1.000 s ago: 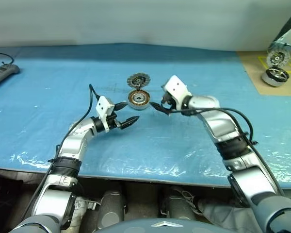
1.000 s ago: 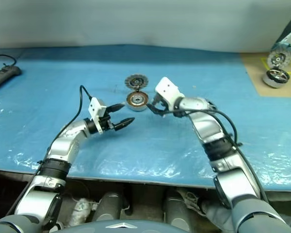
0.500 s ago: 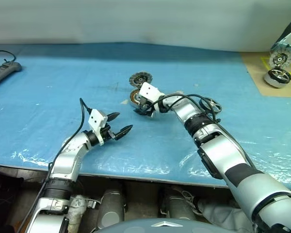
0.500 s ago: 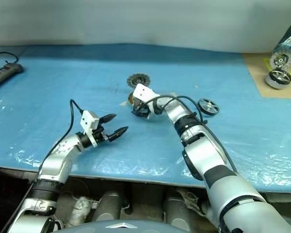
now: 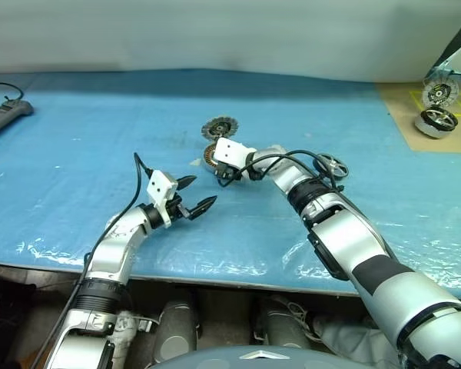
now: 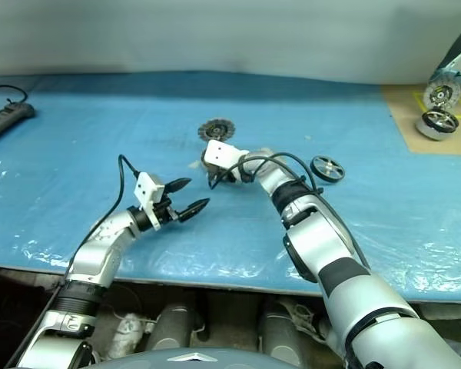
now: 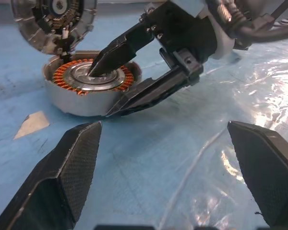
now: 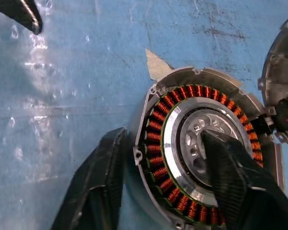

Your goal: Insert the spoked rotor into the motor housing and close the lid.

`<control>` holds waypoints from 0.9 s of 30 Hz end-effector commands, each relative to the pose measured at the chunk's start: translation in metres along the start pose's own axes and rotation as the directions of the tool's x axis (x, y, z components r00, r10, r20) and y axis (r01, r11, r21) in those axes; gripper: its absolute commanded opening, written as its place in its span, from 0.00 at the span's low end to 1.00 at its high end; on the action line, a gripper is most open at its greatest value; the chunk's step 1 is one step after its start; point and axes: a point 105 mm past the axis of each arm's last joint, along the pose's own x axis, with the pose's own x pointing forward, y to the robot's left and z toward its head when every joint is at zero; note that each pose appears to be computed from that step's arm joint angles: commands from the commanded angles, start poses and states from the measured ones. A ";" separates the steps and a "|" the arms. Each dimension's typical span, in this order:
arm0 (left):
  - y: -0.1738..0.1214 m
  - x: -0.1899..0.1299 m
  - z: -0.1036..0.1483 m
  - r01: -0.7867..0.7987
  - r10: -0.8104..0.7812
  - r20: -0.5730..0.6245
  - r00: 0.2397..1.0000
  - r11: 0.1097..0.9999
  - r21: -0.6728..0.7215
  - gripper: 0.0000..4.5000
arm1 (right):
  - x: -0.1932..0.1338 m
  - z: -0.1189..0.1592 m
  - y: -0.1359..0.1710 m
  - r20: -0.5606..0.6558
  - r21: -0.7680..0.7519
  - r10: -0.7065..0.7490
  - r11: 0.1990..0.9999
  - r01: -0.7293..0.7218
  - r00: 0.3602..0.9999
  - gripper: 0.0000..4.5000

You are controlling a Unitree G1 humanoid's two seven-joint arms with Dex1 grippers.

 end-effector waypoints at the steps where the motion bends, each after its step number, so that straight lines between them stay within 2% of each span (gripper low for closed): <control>1: -0.005 0.007 0.007 0.029 -0.030 0.024 0.999 0.999 0.025 1.00 | 0.002 -0.019 0.014 -0.091 -0.007 0.059 0.998 -0.060 0.994 0.49; 5: -0.010 0.011 0.009 0.056 -0.057 0.028 0.998 0.998 0.023 1.00 | -0.013 -0.011 0.006 -0.039 0.009 0.082 0.997 -0.082 0.996 0.49; 10: -0.011 0.012 0.008 0.068 -0.068 0.024 0.997 0.998 0.017 1.00 | -0.056 -0.005 0.011 0.029 0.068 0.112 0.991 -0.113 0.993 0.49; 13: -0.012 0.012 0.006 0.080 -0.081 0.018 0.997 0.997 0.015 1.00 | -0.085 -0.012 0.022 0.018 0.182 0.092 0.979 -0.093 0.996 0.49; 15: -0.012 0.014 0.007 0.083 -0.083 0.017 0.996 0.996 0.013 1.00 | -0.100 -0.013 0.030 0.017 0.329 0.088 0.940 -0.089 0.996 0.49; 17: -0.013 0.015 0.007 0.092 -0.092 0.017 0.996 0.996 0.003 1.00 | -0.111 -0.009 0.039 0.022 0.394 0.096 0.914 -0.097 0.995 0.49; 20: -0.016 0.018 0.005 0.123 -0.123 0.005 0.992 0.992 0.006 1.00 | -0.118 -0.008 0.048 -0.011 0.389 0.090 0.918 -0.078 0.996 0.49; 22: -0.018 0.021 0.006 0.135 -0.135 0.008 0.991 0.991 0.002 1.00 | -0.118 -0.017 0.053 -0.060 0.406 0.078 0.913 -0.048 0.995 0.49; 27: -0.020 0.027 0.009 0.157 -0.157 0.013 0.988 0.988 0.006 1.00 | -0.111 -0.042 0.047 -0.199 0.430 -0.047 0.894 0.130 0.979 0.49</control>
